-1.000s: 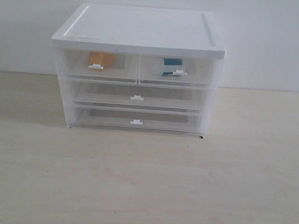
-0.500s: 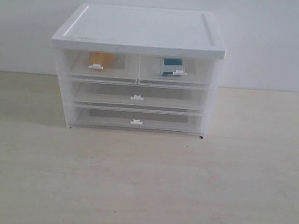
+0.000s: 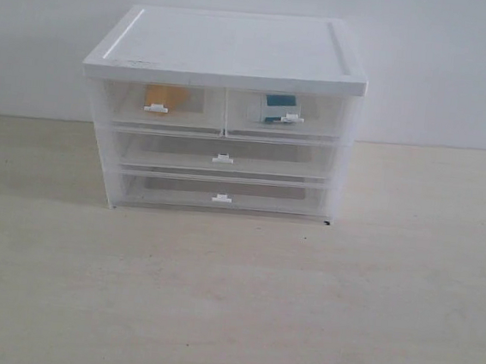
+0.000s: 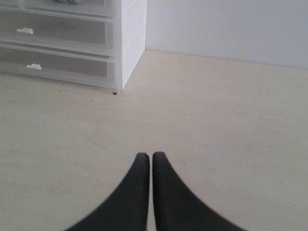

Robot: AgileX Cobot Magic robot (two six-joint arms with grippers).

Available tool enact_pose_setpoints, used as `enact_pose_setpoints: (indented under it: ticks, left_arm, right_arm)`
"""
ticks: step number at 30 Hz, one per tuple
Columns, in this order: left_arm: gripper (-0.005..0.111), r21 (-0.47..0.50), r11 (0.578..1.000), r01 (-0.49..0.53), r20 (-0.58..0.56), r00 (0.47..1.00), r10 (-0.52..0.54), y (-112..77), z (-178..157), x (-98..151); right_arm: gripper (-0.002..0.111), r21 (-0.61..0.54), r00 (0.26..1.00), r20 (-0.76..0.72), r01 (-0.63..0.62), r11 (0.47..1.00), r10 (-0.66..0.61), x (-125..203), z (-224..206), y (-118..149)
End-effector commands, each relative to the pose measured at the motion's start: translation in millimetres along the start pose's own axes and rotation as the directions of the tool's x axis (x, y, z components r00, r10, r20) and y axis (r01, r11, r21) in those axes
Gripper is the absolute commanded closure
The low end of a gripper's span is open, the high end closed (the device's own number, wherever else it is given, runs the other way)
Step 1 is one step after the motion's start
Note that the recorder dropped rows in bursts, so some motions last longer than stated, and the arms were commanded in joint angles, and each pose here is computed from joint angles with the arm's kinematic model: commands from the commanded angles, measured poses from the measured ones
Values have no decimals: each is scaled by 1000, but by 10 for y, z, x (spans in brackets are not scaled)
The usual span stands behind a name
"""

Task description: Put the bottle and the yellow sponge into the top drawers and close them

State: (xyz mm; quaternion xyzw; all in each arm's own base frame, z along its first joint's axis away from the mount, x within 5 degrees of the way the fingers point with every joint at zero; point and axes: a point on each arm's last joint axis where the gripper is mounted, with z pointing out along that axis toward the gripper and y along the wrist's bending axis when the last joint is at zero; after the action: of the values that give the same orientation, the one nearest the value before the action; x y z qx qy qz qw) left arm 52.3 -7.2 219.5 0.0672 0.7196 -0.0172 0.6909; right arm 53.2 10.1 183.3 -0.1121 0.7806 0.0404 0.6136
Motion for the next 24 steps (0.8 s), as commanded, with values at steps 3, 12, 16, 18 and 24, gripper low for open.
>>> enact_pose_setpoints:
  ticks: [3,12,16,18,24]
  left_arm:
    - [103,-80,997,13,-17,1000,-15,44,17,92]
    - [103,-109,989,98,-41,994,-103,52,40,226]
    - [103,-108,989,98,-50,993,-104,51,40,234]
    - [103,-108,989,98,-52,993,-104,50,40,236]
    - [103,-110,990,83,-122,988,-96,47,34,299]
  right_arm:
    - [108,3,1000,13,2,1000,-2,-10,-3,-2]
    - [108,3,1000,13,2,1000,-2,-10,-3,-2]
    - [108,3,1000,13,2,1000,-2,-10,-3,-2]
    - [108,3,1000,13,2,1000,-2,-10,-3,-2]
    - [108,3,1000,13,2,1000,-2,-10,-3,-2]
